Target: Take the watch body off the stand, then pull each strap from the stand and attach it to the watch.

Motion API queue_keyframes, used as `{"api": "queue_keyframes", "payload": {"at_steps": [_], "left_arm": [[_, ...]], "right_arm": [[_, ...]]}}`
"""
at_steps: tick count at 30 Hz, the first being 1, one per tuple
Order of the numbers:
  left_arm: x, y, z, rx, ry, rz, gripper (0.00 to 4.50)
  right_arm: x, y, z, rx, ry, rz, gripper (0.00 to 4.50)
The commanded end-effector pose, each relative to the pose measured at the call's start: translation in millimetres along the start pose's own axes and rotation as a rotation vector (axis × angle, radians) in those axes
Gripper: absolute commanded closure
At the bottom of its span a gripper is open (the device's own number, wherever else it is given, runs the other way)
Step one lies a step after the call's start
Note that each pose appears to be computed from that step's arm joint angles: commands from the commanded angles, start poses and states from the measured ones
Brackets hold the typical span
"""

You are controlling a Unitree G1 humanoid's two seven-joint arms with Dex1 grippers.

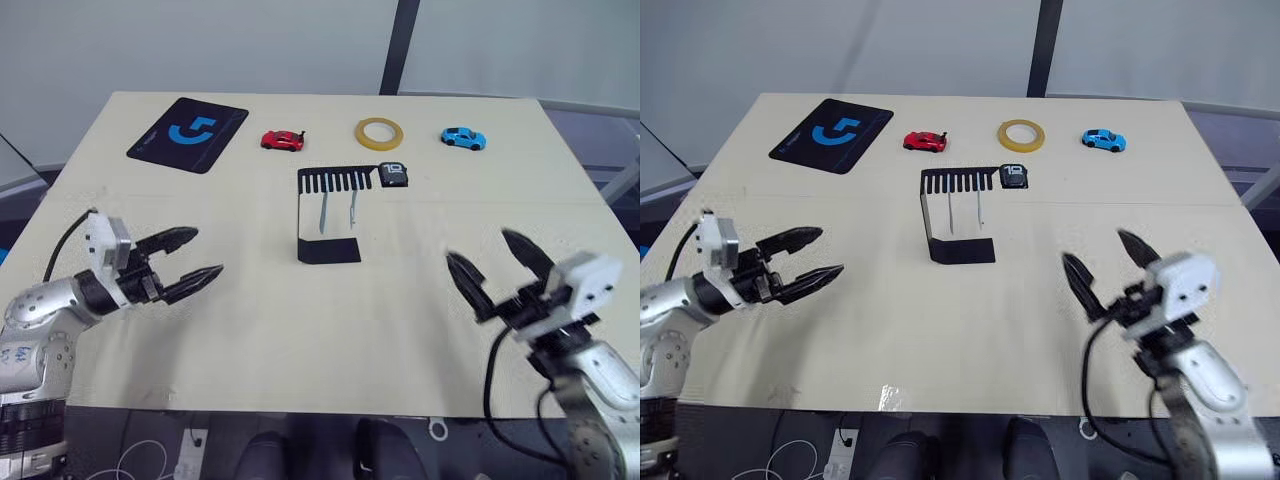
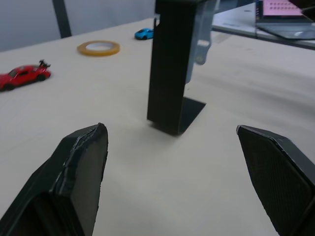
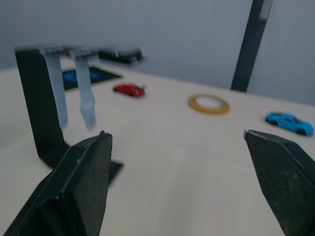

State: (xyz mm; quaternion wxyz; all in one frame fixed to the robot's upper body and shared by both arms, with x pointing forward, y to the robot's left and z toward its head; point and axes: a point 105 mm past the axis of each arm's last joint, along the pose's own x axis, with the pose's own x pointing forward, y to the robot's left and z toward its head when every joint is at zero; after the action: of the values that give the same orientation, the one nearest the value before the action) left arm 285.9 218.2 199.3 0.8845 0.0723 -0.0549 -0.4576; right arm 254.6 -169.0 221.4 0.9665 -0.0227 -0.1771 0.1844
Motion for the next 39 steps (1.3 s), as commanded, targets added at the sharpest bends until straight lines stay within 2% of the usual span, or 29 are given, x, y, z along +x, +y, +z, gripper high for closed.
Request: {"api": "queue_keyframes", "payload": {"at_steps": [1,7,12,20,26,39], "left_arm": [[12.7,-8.4,20.6,0.031,-0.053,-0.051,0.05],[23.4,-13.4,29.7,0.031,-0.077,-0.079,0.05],[33.8,-20.3,31.0,0.037,-0.087,-0.12,0.05],[53.4,-34.9,39.0,0.054,-0.135,-0.222,0.05],[64.6,-36.0,52.2,0.07,-0.197,-0.228,0.05],[61.3,-35.5,51.7,0.072,-0.192,-0.206,0.05]], "right_arm": [[20.5,31.0,22.8,0.041,-0.064,-0.01,0.0],[51.9,47.3,29.4,0.038,-0.031,-0.068,0.0],[69.1,52.8,22.7,0.005,0.07,-0.147,0.0],[87.2,44.1,29.9,0.065,0.086,-0.251,0.0],[98.4,43.8,24.2,0.081,0.126,-0.258,0.0],[116.2,51.7,20.4,0.073,0.132,-0.204,0.0]]}}
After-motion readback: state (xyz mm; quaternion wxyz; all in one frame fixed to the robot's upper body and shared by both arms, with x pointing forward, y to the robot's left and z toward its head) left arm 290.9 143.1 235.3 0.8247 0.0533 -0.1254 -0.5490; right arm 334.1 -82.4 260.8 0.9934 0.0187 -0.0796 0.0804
